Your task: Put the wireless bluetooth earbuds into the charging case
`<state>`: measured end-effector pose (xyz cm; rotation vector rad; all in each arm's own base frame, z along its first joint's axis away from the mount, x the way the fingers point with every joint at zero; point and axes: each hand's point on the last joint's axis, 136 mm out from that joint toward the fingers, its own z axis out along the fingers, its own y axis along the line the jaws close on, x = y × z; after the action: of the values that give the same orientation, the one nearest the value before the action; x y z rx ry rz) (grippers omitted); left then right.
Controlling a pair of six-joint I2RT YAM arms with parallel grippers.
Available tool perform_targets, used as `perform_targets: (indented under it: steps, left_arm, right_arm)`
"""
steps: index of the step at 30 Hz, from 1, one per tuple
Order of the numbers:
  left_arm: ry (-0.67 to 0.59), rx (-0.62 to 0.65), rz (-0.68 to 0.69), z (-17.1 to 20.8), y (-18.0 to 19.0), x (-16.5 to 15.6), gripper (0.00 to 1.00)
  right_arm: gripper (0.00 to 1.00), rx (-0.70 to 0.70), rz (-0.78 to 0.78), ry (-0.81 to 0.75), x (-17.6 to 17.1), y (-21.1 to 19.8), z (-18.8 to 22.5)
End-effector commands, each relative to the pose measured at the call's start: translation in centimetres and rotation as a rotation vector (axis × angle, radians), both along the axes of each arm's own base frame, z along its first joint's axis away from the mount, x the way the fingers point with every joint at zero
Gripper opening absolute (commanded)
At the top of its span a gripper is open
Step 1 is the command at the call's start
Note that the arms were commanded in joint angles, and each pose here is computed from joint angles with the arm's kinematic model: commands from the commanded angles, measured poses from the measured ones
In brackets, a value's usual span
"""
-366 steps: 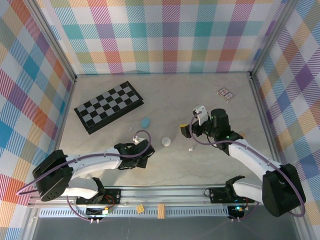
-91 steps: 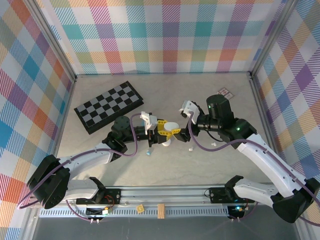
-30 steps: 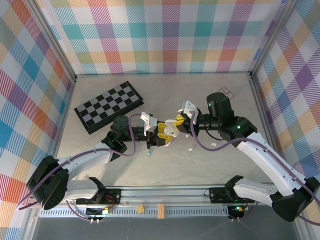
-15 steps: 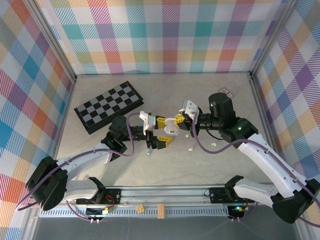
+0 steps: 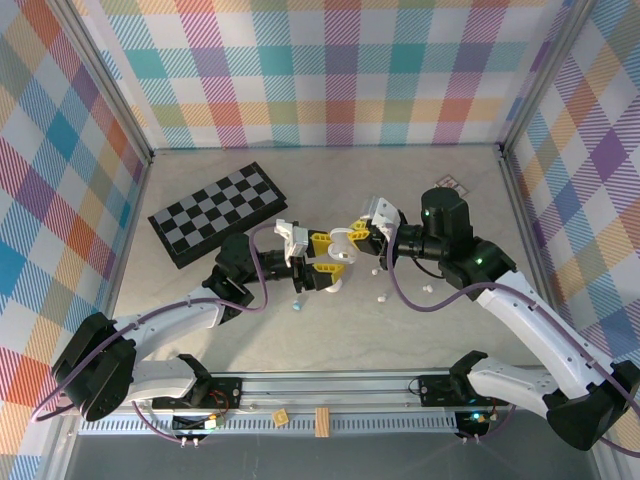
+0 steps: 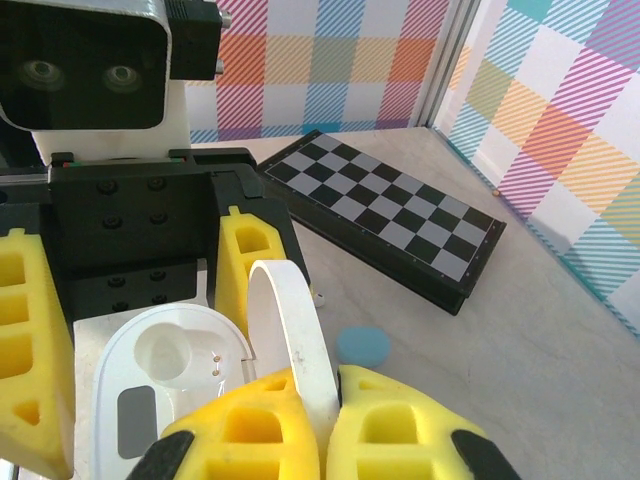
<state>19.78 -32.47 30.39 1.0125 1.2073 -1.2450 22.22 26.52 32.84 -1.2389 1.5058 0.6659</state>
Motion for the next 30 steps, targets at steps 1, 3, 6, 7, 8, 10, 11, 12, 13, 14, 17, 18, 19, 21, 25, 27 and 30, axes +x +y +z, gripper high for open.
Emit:
perform_targets:
  steps: [1,3,6,7,8,10,11,12,13,14,17,18,19,21,25,27,30]
  left_arm:
    - [-0.023,-0.029,-0.023,0.95,-0.15,-0.39,0.54]
    - [-0.021,-0.03,-0.025,1.0,-0.18,-0.33,0.52]
    - [-0.016,-0.031,-0.031,1.02,-0.32,-0.32,0.52]
    - [-0.014,-0.032,-0.032,0.95,-0.34,-0.28,0.52]
    - [-0.013,-0.034,-0.034,1.02,-0.38,-0.29,0.52]
    - [-0.012,-0.036,-0.04,1.04,-0.45,-0.3,0.51]
    - [-0.013,-0.038,-0.039,1.12,-0.43,-0.26,0.51]
    - [-0.012,-0.038,-0.04,1.1,-0.48,-0.24,0.5]
    - [-0.013,-0.037,-0.042,1.08,-0.52,-0.27,0.51]
    - [-0.016,-0.038,-0.043,1.18,-0.54,-0.3,0.51]
    - [-0.018,-0.037,-0.046,1.3,-0.58,-0.3,0.51]
    - [-0.016,-0.036,-0.044,1.27,-0.58,-0.2,0.51]
    - [-0.018,-0.036,-0.047,1.35,-0.59,-0.25,0.51]
    - [-0.017,-0.037,-0.049,1.42,-0.63,-0.28,0.51]
    - [-0.017,-0.038,-0.048,1.51,-0.61,-0.23,0.51]
    - [-0.017,-0.039,-0.048,1.57,-0.6,-0.23,0.52]
    - [-0.016,-0.038,-0.047,1.5,-0.65,-0.18,0.56]
  right_arm:
    - [0.0,0.031,0.015,-0.027,-0.21,0.1,0.9]
    - [0.0,0.032,0.022,-0.026,-0.3,0.17,0.91]
    - [0.0,0.029,0.024,-0.026,-0.29,0.2,0.87]
    - [0.0,0.03,0.025,-0.024,-0.29,0.23,0.85]
    - [0.0,0.03,0.03,-0.025,-0.36,0.26,0.89]
    - [0.0,0.033,0.04,-0.021,-0.52,0.34,0.9]
    - [0.0,0.032,0.044,-0.018,-0.55,0.39,0.82]
    - [0.0,0.032,0.049,-0.016,-0.59,0.43,0.78]
    - [0.0,0.031,0.051,-0.013,-0.61,0.48,0.72]
    - [0.0,0.03,0.052,-0.011,-0.61,0.48,0.68]
    - [0.0,0.026,0.056,-0.004,-0.56,0.59,0.43]
    - [0.0,0.025,0.058,-0.003,-0.58,0.61,0.38]
    - [0.0,0.026,0.059,-0.004,-0.59,0.63,0.43]
    - [0.0,0.025,0.062,-0.003,-0.63,0.65,0.35]
    - [0.0,0.021,0.065,-0.002,-0.57,0.72,0.2]
    - [0.0,0.021,0.064,-0.002,-0.52,0.73,0.2]
    - [0.0,0.022,0.045,-0.01,-0.19,0.63,0.32]
